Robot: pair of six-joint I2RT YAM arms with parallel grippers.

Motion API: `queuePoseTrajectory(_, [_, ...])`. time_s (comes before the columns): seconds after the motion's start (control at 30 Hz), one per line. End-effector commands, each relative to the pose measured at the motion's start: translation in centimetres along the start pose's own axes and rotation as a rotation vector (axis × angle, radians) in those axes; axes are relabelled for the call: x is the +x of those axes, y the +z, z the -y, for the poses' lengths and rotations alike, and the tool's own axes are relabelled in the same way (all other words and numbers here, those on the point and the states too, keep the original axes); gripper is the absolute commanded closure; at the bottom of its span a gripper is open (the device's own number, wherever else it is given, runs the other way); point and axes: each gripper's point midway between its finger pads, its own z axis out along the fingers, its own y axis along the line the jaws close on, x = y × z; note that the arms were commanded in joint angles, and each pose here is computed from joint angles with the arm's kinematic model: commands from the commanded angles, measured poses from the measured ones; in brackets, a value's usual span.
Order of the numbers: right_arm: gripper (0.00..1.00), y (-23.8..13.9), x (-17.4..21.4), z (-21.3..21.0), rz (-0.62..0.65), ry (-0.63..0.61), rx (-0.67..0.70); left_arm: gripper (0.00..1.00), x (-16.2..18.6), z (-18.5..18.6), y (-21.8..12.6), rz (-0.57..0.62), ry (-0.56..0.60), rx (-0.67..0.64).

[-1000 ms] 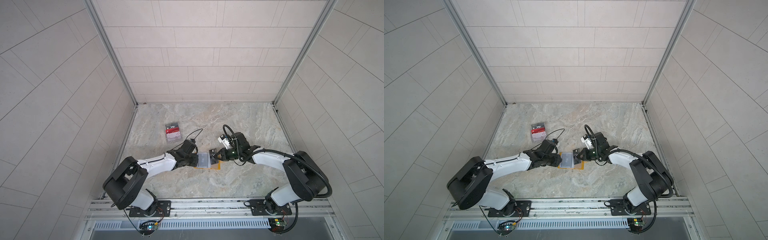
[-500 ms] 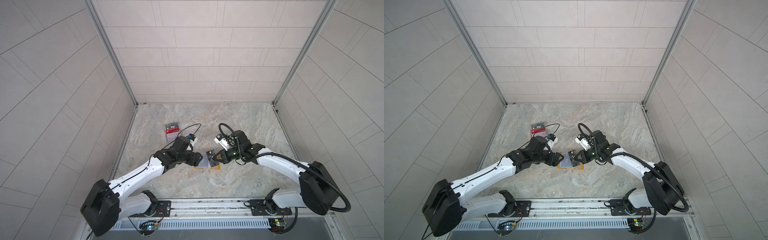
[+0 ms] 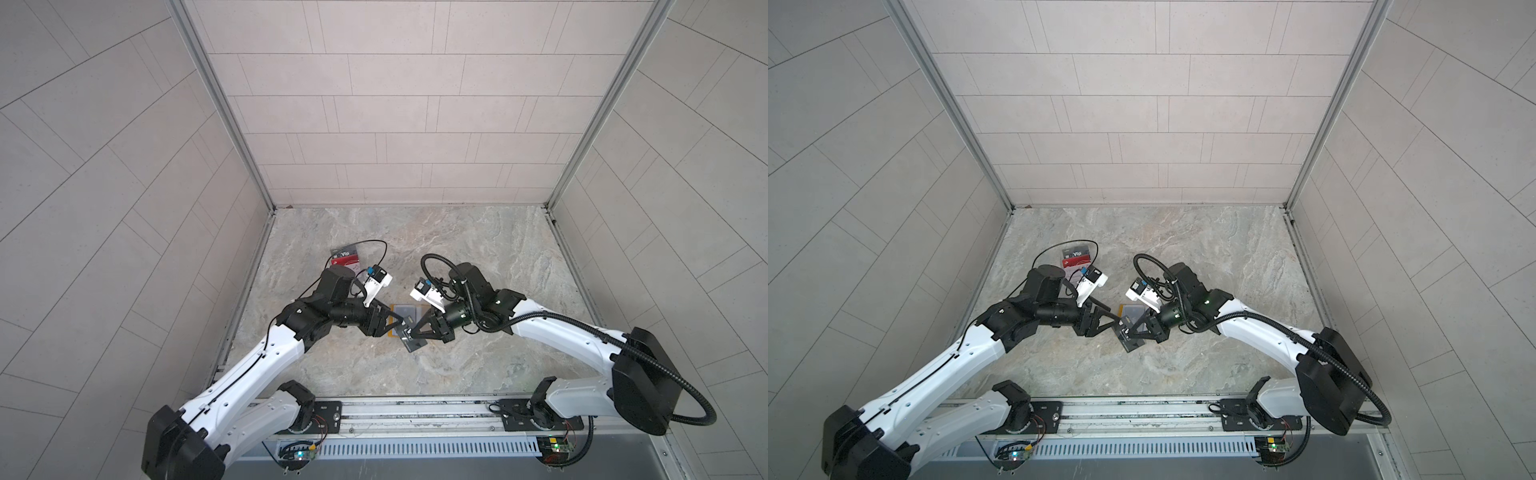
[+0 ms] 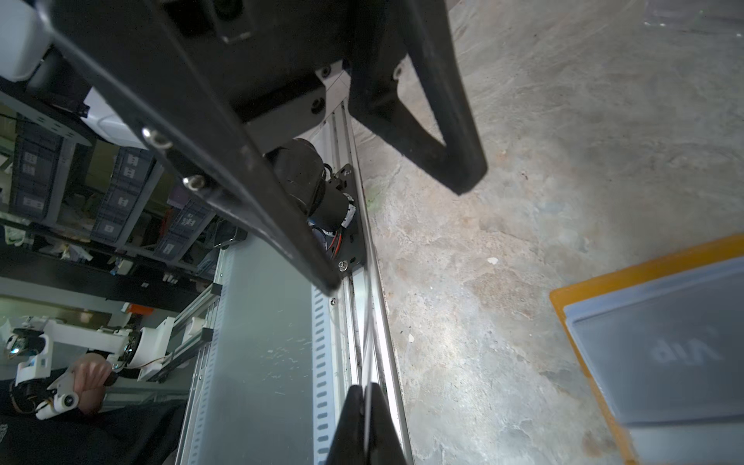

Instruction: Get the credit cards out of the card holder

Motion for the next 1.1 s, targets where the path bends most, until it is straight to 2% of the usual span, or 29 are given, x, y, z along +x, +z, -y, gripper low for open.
queuePoseTrajectory(0.0, [1.0,0.0,-1.0,-1.4,0.017,-0.085,-0.055,0.43,-0.2,2.6,-0.7,-0.014,0.044,0.13])
queuePoseTrajectory(0.07, [1.0,0.1,-1.3,-1.7,0.02,-0.094,-0.075,0.5,-0.1,3.0,-0.7,-0.016,0.046,0.152])
queuePoseTrajectory(0.17, [1.0,0.3,-1.7,-1.9,0.017,-0.099,-0.098,0.66,0.2,3.1,-0.7,-0.026,0.038,0.165])
queuePoseTrajectory(0.33, [1.0,0.9,-1.5,-1.7,-0.004,-0.09,-0.114,0.72,0.2,3.6,-0.7,-0.032,0.034,0.196])
queuePoseTrajectory(0.47, [1.0,1.1,-1.4,-1.5,-0.012,-0.087,-0.122,0.85,0.4,3.8,-0.7,-0.042,0.035,0.205])
queuePoseTrajectory(0.57, [1.0,1.1,-1.3,-1.2,-0.011,-0.085,-0.104,0.92,0.4,3.7,-0.7,-0.042,0.034,0.205])
queuePoseTrajectory(0.63, [0.87,1.1,-1.1,-0.9,-0.015,-0.079,-0.082,0.95,0.3,3.8,-0.7,-0.037,0.033,0.205])
queuePoseTrajectory(0.73, [0.76,0.7,-1.1,-0.4,-0.004,-0.075,-0.04,1.0,-0.1,3.8,-0.8,-0.028,0.03,0.199])
queuePoseTrajectory(0.83, [0.66,0.0,-1.2,0.1,0.021,-0.065,0.018,1.0,-0.7,3.6,-1.0,0.001,0.028,0.175])
queuePoseTrajectory(1.0, [0.43,-1.4,-2.6,0.0,0.146,-0.065,0.073,1.0,-2.1,3.1,-1.1,0.073,0.005,0.13])
queuePoseTrajectory(1.07, [0.4,-2.0,-3.2,0.1,0.206,-0.072,0.101,1.0,-2.8,2.5,-1.4,0.111,-0.019,0.083])
